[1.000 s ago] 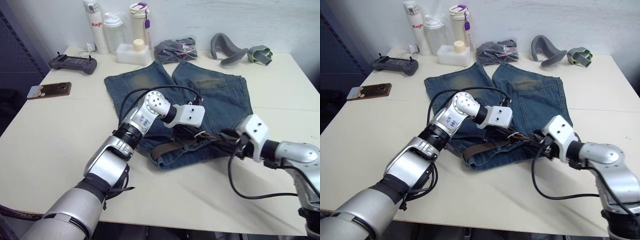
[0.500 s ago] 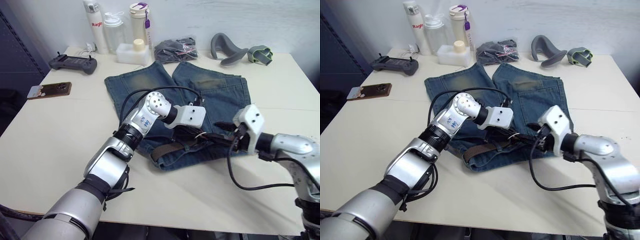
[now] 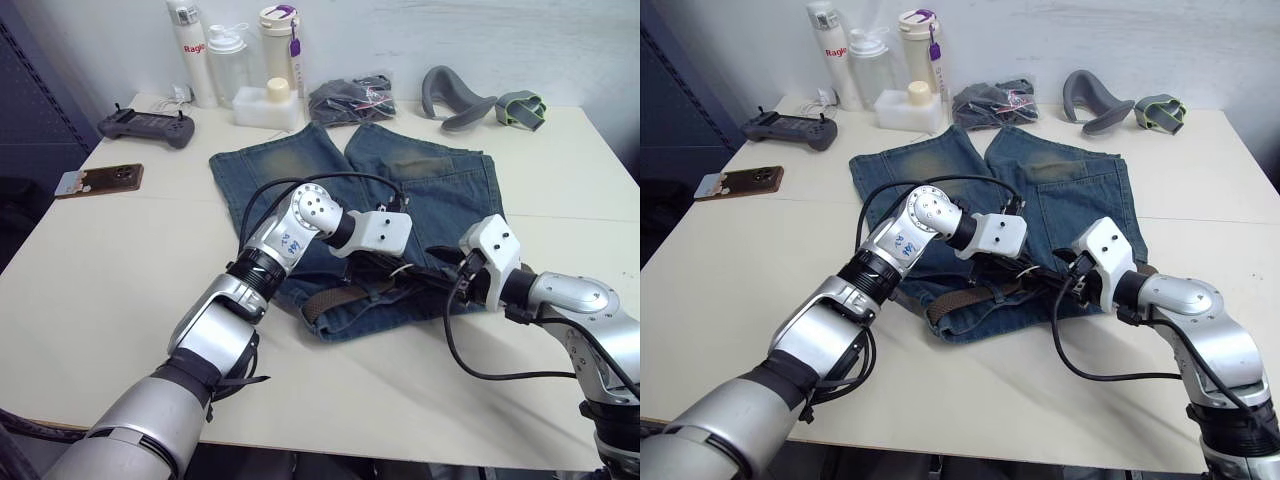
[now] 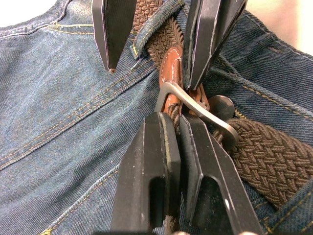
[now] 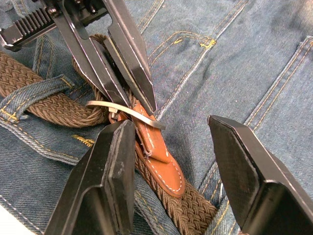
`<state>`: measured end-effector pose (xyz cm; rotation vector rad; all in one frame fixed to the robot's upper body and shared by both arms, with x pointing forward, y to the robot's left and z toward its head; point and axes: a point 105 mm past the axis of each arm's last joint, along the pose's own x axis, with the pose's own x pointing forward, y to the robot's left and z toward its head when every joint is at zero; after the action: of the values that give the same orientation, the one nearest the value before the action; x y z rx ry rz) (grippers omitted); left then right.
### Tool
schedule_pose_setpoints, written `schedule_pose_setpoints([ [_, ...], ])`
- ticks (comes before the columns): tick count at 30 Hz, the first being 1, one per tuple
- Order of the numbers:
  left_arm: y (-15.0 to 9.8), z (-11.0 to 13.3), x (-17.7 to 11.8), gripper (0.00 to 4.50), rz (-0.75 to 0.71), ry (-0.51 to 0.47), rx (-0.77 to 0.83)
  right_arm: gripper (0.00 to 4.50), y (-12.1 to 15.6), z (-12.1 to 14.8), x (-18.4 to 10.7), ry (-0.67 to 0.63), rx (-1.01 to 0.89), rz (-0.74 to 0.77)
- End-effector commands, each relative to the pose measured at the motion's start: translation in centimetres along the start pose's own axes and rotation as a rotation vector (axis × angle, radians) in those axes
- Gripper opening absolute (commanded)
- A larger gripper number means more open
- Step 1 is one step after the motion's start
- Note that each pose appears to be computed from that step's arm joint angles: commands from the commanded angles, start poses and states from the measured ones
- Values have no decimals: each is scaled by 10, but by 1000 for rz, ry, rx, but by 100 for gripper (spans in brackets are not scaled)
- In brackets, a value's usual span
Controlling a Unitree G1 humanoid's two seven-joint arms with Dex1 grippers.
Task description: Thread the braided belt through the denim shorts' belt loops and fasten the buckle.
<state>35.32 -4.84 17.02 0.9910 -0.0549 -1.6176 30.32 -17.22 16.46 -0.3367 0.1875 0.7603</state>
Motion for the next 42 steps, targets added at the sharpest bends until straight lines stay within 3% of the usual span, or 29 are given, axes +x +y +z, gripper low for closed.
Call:
schedule_pose_setpoints([
  [1, 2, 10, 1, 0, -2, -14, 37, 255, -4, 1, -1, 23, -67, -15],
  [8, 4, 10, 0, 0, 4, -14, 36, 255, -5, -6, 3, 91, -160, -15],
  [11, 4, 10, 1, 0, 9, -17, 36, 175, -3, -6, 5, 101, -156, -7],
  [15, 5, 11, 1, 0, 16, -22, 35, 3, -2, -9, 5, 134, -135, 1],
  [21, 7, 11, -1, 0, 30, -26, 31, 3, 0, -7, 5, 138, -136, 8],
  [23, 13, 17, -5, 86, 59, -76, -32, 0, 0, -4, 5, 136, -138, 11],
  [24, 15, 20, -7, 108, 64, -94, -52, 0, 0, -4, 5, 136, -139, 12],
  [27, 20, 21, -16, 237, 85, -94, -55, 0, 1, -3, 6, 135, -147, 16],
  [30, 29, 23, -44, 349, 127, -133, -143, 0, 2, -1, 6, 137, -169, 19],
  [31, 30, 24, -54, 412, 125, -154, -191, 0, 2, -1, 5, 139, -176, 19],
  [33, 29, 22, -74, 441, 122, -173, -266, 0, 2, 0, 3, 143, -185, 19],
  [36, 20, 21, -101, 441, 121, -207, -355, 0, 2, 0, 0, 147, -189, 18],
  [38, -9, 23, -113, 385, 5, -241, -399, 0, 2, 0, -1, 149, -188, 18],
  [41, -45, 17, -115, 300, -88, -185, -441, 0, 2, 0, -2, 152, -188, 19],
  [42, -51, 15, -114, 238, -94, -173, -459, 0, 2, 0, -2, 152, -188, 20],
])
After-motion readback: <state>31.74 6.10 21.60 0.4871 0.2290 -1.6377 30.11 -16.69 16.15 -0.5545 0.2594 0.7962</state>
